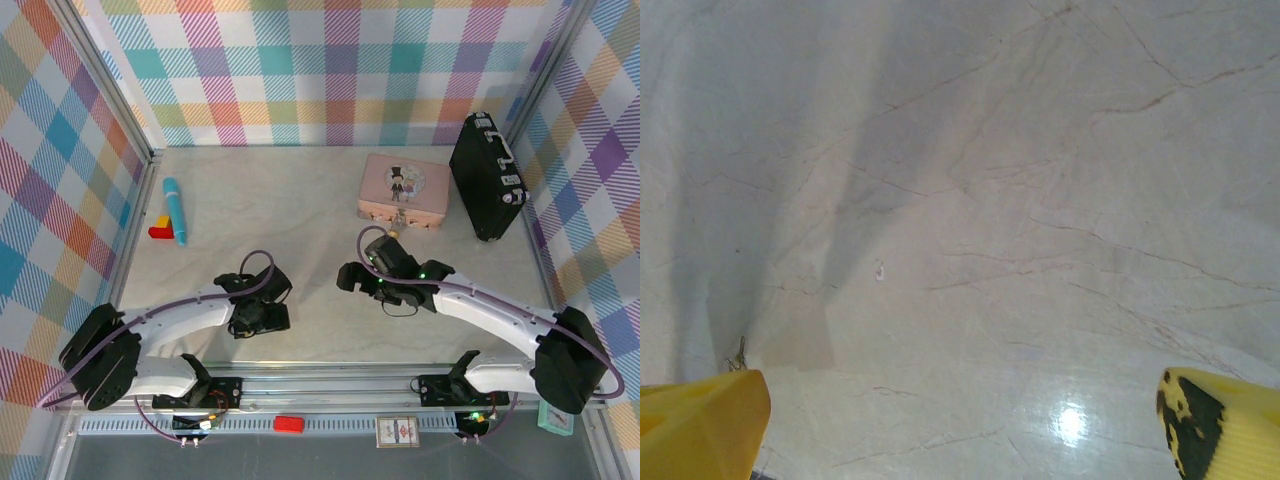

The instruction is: Unlock the padlock with the key

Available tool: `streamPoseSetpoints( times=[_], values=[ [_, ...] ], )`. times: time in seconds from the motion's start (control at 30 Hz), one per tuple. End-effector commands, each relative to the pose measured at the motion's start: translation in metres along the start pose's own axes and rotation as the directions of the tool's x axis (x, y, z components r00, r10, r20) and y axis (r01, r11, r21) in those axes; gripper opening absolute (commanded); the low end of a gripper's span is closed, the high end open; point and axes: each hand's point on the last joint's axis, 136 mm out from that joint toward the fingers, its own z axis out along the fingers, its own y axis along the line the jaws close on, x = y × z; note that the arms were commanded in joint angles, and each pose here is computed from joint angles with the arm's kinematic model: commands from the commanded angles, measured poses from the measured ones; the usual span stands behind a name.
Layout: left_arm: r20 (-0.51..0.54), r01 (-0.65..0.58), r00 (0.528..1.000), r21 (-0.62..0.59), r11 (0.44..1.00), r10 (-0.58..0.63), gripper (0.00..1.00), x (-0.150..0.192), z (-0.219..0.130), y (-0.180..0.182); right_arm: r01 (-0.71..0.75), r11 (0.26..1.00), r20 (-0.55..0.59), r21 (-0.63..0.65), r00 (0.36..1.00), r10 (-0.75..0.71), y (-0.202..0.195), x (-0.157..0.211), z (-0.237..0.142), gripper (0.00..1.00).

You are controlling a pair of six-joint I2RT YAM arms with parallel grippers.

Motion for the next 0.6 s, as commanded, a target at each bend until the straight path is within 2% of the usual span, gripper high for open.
streamPoseSetpoints(
  times=[0.0, 0.13, 0.3, 0.57],
  values=[
    [0.006, 0.006, 1.0, -0.022, 1.0, -0.006, 0.8, 0.0, 0.009, 0.002, -0.009, 1.0, 0.017, 0.0, 1.0, 0.009, -0.002, 0.0, -0.006, 0.99],
    [0.011, 0.015, 1.0, 0.022, 1.0, -0.015, 0.77, -0.001, 0.021, -0.007, -0.015, 1.0, 0.012, 0.004, 1.0, 0.015, -0.005, 0.003, -0.004, 0.99],
    [0.03, -0.009, 0.999, -0.015, 1.0, 0.01, 0.72, -0.012, 0.027, -0.012, -0.013, 1.0, 0.001, 0.009, 1.0, 0.013, -0.006, 0.005, -0.002, 0.99],
    [0.039, -0.069, 0.997, 0.017, 0.997, 0.068, 0.59, -0.03, 0.036, -0.045, -0.013, 1.0, 0.0, 0.016, 1.0, 0.013, -0.007, 0.006, -0.003, 0.99]
  ],
)
